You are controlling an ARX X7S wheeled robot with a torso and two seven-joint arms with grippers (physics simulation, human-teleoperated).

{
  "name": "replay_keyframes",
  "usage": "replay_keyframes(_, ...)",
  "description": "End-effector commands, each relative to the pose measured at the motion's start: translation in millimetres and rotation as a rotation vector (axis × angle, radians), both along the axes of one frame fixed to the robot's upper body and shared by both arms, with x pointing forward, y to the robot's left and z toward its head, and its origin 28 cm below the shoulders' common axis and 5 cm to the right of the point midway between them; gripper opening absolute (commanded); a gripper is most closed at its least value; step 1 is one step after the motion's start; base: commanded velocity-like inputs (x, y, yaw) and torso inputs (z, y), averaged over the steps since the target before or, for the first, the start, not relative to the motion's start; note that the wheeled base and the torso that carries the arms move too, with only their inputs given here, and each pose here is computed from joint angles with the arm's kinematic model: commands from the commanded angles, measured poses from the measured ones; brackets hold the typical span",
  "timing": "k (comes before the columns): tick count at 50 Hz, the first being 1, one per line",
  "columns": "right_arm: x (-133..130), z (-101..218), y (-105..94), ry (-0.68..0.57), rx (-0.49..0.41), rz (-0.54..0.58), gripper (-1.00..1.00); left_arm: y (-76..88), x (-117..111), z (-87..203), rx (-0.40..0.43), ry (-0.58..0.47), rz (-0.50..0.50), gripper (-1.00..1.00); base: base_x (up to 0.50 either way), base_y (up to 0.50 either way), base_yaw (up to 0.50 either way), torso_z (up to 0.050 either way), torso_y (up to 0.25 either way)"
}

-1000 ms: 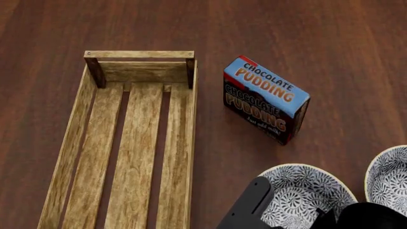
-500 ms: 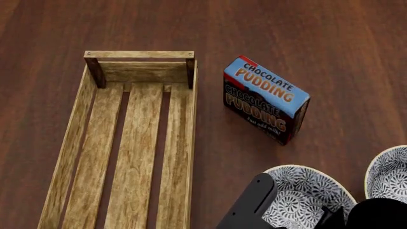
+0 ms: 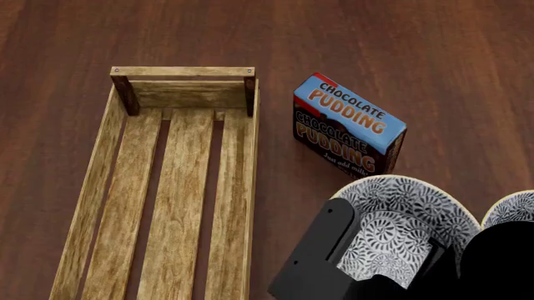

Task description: Stack the left bowl on the right bowl and place them in the tray.

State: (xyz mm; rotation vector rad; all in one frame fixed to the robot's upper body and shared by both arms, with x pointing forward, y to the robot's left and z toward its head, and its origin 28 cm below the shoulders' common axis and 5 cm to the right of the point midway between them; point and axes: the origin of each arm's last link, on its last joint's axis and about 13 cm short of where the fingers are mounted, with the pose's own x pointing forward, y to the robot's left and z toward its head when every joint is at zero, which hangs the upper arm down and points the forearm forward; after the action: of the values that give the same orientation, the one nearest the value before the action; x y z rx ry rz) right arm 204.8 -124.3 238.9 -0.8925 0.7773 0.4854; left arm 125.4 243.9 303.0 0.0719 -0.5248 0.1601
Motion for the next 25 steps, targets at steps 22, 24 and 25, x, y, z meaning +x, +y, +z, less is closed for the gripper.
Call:
replay_keyframes(22,-11,62,-11.3,-0.196,-0.083,-0.04,-1.0,0.2,2,0,-0.004,-0.003,-0.003,1.0,0.0,0.0,0.0,0.0,0.0)
replay_keyframes(24,-12,66,-13.4,-0.214,-0.076,-0.059,-1.0,0.1,2,-1,-0.004,-0.003,-0.003,1.0,0.0,0.0,0.0,0.0,0.0)
replay_keyframes(25,-12,67,-14.0,-0.21,-0.079,-0.062,-1.0,0.0,2,-1,-0.005,-0.003,-0.003,1.0,0.0,0.0,0.0,0.0,0.0)
